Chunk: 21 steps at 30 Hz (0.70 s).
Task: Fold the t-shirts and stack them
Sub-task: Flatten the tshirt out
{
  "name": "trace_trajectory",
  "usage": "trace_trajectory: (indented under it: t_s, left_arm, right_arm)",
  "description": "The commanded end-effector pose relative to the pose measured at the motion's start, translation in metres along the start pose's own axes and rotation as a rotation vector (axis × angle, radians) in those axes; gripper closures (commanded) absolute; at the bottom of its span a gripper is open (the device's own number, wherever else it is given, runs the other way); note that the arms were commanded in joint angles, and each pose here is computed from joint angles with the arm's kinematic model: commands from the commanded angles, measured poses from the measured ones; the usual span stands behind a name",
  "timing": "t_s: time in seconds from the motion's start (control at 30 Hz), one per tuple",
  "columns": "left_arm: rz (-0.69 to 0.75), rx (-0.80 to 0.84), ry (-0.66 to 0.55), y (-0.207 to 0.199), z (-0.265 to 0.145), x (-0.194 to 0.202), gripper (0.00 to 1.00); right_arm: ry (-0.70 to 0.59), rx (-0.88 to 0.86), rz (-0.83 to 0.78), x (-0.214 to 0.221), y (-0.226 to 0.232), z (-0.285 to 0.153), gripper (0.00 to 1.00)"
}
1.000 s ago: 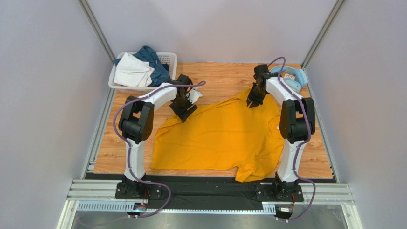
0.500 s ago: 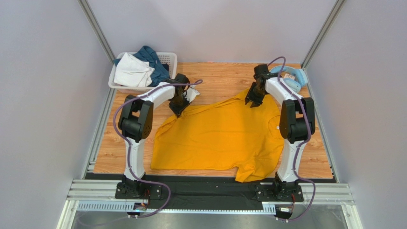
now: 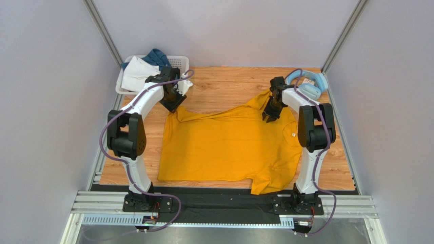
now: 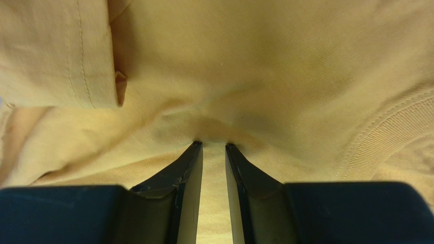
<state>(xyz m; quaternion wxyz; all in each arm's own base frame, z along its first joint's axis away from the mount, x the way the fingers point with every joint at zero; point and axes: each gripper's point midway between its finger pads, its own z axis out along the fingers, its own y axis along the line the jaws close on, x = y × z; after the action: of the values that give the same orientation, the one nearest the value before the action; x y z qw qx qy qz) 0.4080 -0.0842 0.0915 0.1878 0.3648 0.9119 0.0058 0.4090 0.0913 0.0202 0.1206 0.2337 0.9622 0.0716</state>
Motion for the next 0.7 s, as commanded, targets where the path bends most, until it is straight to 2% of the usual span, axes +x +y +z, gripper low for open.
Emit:
trace_trajectory:
  t_s: [0.0,0.27,0.6,0.67]
  left_arm:
    - [0.004,-0.059,0.005,0.022,-0.019,0.014,0.54]
    - [-0.032,-0.060,0.041,0.024,-0.003,0.032,0.52]
    - [-0.063,0.049,-0.106,-0.012,-0.031,-0.014,0.52]
    - [-0.074,0.077,-0.117,-0.015,-0.027,-0.020,0.52]
  right_arm:
    - [-0.012,0.022,-0.001,0.002,-0.005,0.014,0.71]
    - [-0.005,0.013,-0.007,0.005,-0.004,0.011,0.72]
    - [-0.078,-0.098,-0.005,-0.022,0.028,-0.036,0.71]
    - [-0.131,-0.128,-0.005,-0.037,0.037,-0.054,0.66]
